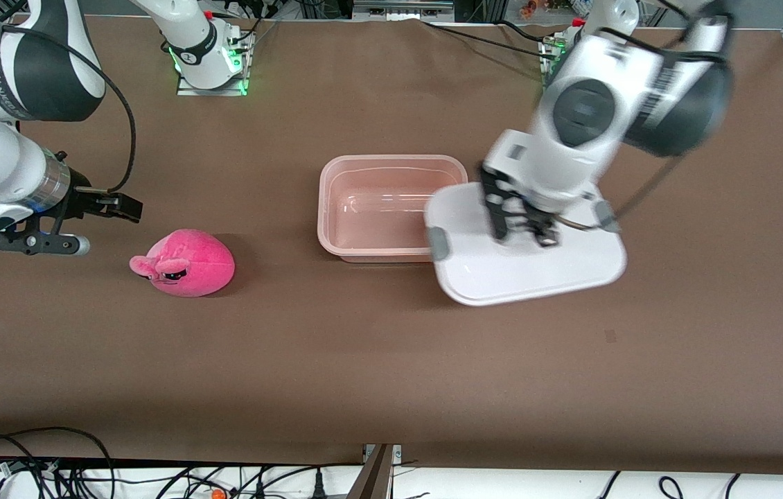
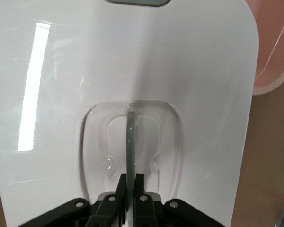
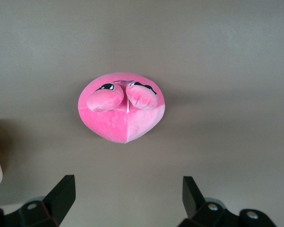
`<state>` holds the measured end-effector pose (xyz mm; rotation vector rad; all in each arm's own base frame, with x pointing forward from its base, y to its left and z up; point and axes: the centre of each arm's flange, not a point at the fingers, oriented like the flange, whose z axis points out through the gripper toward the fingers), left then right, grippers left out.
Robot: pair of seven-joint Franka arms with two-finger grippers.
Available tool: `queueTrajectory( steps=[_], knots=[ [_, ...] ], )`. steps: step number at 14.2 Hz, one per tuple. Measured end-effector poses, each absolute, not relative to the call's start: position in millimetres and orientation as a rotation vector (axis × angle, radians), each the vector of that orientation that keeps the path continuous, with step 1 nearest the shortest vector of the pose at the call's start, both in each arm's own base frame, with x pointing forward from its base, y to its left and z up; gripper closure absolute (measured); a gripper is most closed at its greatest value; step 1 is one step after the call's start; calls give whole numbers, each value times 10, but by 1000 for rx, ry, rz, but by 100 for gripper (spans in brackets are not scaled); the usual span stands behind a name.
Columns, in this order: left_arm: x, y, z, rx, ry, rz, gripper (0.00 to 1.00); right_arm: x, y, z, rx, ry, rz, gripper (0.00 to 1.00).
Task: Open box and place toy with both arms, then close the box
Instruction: 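Lift the lid off and set it beside the tub with the left gripper, then lower the right gripper onto the pink plush toy and grasp it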
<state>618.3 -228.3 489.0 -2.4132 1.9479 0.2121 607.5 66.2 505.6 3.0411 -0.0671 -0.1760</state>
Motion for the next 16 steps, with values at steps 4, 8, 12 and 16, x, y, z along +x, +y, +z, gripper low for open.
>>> queueTrajectory(
  steps=[4, 8, 12, 16],
  knots=[
    [6551, -459, 4902, -2452, 1997, 223, 93, 6122, 686, 4999, 3045, -57, -159, 0],
    [6566, 209, 4868, -2444, 2035, 232, 93, 6261, 754, 4605, 3064, -31, -202, 0],
    [6573, 187, 4832, -2400, 2052, 273, 93, 6394, 785, 4037, 3115, -59, -259, 0],
    [6572, 55, 4828, -2379, 2079, 276, 93, 6318, 767, 3480, 3112, -66, -293, 0]
  ],
)
